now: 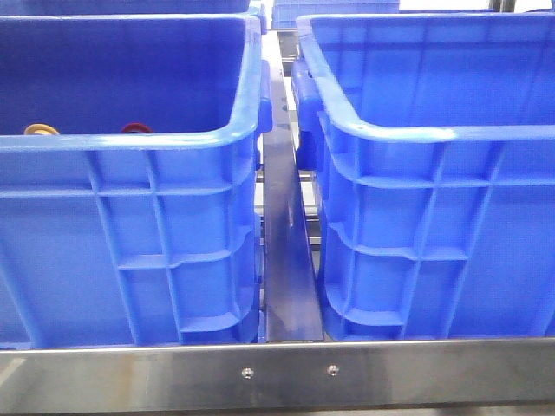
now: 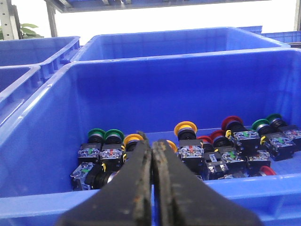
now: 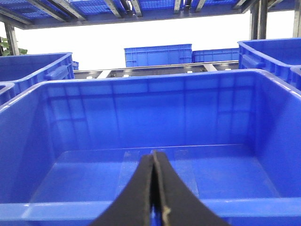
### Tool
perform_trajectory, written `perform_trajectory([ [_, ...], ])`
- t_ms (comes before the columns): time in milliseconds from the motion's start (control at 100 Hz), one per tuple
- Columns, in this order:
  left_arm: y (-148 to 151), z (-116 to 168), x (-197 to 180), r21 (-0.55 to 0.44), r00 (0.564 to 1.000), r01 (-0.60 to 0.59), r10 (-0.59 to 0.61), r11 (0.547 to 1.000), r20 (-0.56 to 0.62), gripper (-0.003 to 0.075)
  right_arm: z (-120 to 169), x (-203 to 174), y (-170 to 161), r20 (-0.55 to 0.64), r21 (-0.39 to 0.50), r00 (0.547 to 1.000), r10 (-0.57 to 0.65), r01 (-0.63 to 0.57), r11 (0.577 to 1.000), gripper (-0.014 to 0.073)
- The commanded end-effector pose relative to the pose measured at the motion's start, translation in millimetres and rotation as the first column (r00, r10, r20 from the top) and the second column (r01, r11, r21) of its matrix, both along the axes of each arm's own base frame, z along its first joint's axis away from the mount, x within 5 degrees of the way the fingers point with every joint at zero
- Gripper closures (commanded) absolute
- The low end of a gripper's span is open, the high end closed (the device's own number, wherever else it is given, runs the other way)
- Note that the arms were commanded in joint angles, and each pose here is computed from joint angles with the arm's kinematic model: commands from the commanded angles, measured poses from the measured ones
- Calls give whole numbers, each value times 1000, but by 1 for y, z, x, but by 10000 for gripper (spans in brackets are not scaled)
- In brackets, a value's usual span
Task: Pick red and yellow buttons and place in box
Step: 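Lower the left gripper toward a red-capped button in the button bin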
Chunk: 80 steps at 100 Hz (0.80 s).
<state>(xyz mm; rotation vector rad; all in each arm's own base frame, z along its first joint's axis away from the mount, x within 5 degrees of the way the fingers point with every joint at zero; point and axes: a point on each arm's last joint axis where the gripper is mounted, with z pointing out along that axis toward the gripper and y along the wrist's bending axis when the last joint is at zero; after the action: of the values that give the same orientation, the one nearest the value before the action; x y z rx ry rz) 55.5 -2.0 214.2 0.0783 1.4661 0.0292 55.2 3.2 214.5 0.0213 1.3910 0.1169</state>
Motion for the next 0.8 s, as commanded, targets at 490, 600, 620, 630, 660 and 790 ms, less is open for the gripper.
perform_trajectory([
  [490,1,21,-7,-113,994,20,-8,993,110,739,13,-5,0,123,-4,992,3,-3,1000,700],
  [600,0,51,-12,-112,994,24,-11,993,108,739,13,-5,0,123,-4,992,3,-3,1000,700],
  [620,0,55,-12,-112,994,24,-12,993,105,739,13,-5,0,123,-4,992,3,-3,1000,700],
  [630,0,59,-13,-110,995,23,-12,994,99,739,13,-5,0,123,-4,992,3,-3,1000,700],
  [660,0,66,-13,-107,997,22,-13,994,77,739,13,-5,0,123,-4,992,3,-3,1000,700],
  [790,0,99,-10,-91,999,11,-16,996,-50,739,13,-5,0,123,-4,992,3,-3,1000,700],
])
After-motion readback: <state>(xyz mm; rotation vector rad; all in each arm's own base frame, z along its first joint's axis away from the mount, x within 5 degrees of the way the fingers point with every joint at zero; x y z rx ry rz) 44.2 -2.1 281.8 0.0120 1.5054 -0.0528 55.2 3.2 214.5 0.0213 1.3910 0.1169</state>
